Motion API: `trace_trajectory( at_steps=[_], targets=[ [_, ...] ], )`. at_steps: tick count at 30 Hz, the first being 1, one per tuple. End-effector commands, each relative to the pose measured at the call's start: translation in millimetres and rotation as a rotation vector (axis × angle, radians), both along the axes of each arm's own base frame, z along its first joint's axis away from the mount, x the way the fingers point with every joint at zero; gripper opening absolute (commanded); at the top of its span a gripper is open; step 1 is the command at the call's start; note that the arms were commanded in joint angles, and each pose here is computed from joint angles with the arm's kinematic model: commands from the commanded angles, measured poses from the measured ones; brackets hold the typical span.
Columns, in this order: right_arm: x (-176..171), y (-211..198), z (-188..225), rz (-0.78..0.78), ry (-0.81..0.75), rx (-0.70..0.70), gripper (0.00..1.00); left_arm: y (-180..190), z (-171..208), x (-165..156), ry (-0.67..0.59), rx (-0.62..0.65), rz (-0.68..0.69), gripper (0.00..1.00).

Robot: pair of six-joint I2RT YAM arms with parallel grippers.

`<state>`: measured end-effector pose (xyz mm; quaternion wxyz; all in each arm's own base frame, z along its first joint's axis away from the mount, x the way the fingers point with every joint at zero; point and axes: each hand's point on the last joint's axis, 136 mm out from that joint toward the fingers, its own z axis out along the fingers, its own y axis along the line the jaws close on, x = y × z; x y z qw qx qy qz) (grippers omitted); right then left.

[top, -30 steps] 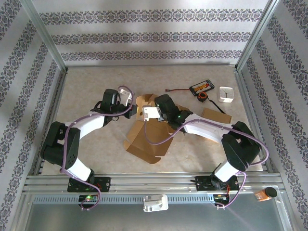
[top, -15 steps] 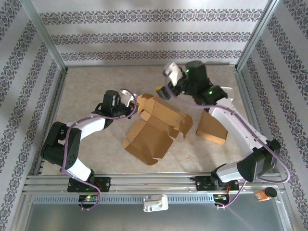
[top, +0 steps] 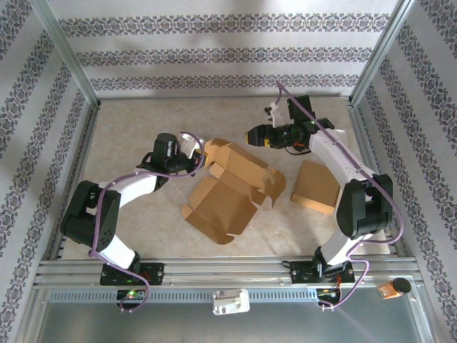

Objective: Fold the paper box

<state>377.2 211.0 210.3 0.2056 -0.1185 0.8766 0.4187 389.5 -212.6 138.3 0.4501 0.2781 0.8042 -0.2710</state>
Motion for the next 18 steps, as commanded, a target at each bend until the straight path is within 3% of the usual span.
trace_trajectory(
  at_steps=[1, 7, 18],
  targets=[
    [-8.9, 5.0, -11.0, 0.030, 0.069, 0.043, 0.72, -9.2, 24.7, 5.4, -0.082, -0.012, -0.033, 0.00],
    [-12.5, 6.2, -35.4, 0.041, 0.091, -0.007, 0.65, -10.8, 26.8, 6.0, -0.082, -0.022, -0.032, 0.00],
    [-16.9, 14.1, -49.5, 0.062, 0.123, -0.029, 0.67, -12.9, 23.9, 6.2, -0.067, -0.006, -0.039, 0.00]
  ],
)
